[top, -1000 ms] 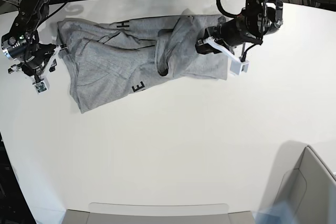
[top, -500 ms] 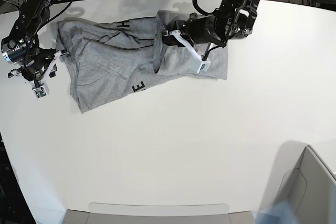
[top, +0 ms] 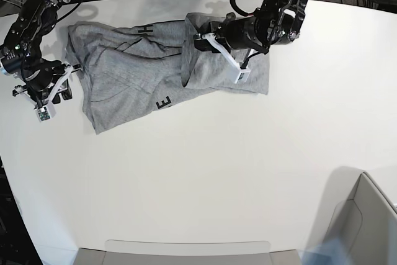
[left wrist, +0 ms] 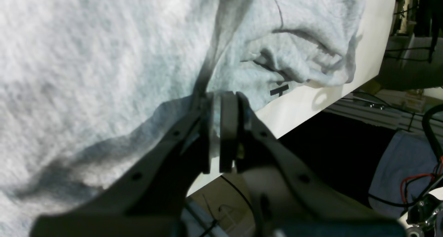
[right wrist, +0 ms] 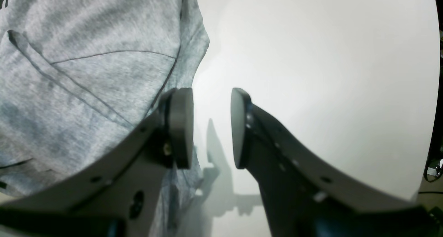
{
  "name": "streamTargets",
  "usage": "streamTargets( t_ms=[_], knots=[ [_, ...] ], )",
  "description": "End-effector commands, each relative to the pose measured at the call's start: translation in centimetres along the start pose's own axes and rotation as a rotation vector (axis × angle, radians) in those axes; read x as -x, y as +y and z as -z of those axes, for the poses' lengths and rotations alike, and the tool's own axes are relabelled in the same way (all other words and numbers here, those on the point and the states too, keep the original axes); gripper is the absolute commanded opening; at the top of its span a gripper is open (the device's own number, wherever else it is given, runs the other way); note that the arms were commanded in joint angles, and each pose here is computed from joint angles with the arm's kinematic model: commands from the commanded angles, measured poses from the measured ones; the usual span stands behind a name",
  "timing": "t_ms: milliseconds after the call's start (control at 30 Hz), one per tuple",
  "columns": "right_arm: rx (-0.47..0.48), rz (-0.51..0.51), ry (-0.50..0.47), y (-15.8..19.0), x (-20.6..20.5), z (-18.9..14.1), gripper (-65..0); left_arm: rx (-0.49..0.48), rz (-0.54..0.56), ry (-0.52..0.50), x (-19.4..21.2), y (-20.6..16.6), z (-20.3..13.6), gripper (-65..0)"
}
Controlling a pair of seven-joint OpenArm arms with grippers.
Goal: Fold the T-shirt properly
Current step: 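Fold the other strip end with the right gripper toward the left gripper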
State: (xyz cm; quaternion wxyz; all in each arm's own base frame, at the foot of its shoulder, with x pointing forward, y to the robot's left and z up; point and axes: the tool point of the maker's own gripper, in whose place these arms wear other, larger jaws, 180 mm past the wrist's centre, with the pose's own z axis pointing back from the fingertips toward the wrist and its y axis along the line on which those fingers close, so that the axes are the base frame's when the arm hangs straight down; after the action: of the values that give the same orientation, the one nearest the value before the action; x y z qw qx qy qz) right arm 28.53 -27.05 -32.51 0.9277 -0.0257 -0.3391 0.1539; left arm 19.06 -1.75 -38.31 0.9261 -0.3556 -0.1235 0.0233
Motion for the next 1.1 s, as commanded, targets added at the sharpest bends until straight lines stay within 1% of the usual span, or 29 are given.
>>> streamTargets(
  t_ms=[0, 33, 100, 200, 267, 367, 467, 567, 700, 767, 900, 967, 1067],
  knots=[
    [-0.006, 0.004, -0.023, -0.5, -0.5, 0.2, -46.1, 0.021, 0.015, -0.018, -0.6, -0.6, -0.4, -61.4],
    [-0.016, 0.038, -0.013, -0.8, -0.1, 0.8, -46.1, 0.017, 0.016, -0.017, -0.6, -0.5, -0.5, -61.4],
    [-0.038, 0.149, 0.0, -1.9, 1.4, 1.8, -46.1, 0.013, 0.019, -0.017, -0.6, -0.3, -0.5, -61.4],
    [-0.145, 0.335, -0.024, -1.9, 3.5, 3.3, -46.1, 0.01, 0.018, -0.014, -0.5, -0.2, -0.6, -61.4],
    [-0.195, 0.409, -0.032, -2.0, 4.6, 4.1, -46.1, 0.01, 0.015, -0.011, -0.3, -0.1, -0.5, -61.4],
    [-0.242, 0.489, -0.012, -1.3, 6.5, 5.7, -46.2, 0.01, 0.014, -0.009, -0.2, -0.1, -0.5, -61.4],
    [-0.271, 0.514, 0.031, -0.6, 7.9, 6.4, -46.2, 0.01, 0.014, -0.009, -0.2, -0.1, -0.5, -61.4],
    [-0.303, 0.502, 0.068, 0.5, 8.5, 7.0, -46.2, 0.01, 0.015, -0.008, -0.2, -0.2, -0.5, -61.4],
    [-0.32, 0.486, 0.139, 1.0, 9.5, 6.7, -46.2, 0.012, 0.018, -0.008, -0.2, -0.3, -0.5, -61.4],
    [-0.34, 0.487, 0.153, 1.5, 9.6, 6.6, -46.3, 0.01, 0.016, -0.01, -0.3, -0.2, -0.5, -61.4],
    [-0.374, 0.512, 0.146, 2.5, 10.0, 6.5, -46.3, 0.01, 0.017, -0.008, -0.3, -0.2, -0.5, -61.4],
    [-0.413, 0.499, 0.167, 3.8, 10.2, 6.5, -46.3, 0.011, 0.018, -0.008, -0.3, -0.2, -0.5, -61.4],
    [-0.474, 0.491, 0.17, 5.5, 10.2, 6.4, -46.3, 0.012, 0.02, -0.01, -0.3, -0.3, -0.5, -61.4]
  ],
)
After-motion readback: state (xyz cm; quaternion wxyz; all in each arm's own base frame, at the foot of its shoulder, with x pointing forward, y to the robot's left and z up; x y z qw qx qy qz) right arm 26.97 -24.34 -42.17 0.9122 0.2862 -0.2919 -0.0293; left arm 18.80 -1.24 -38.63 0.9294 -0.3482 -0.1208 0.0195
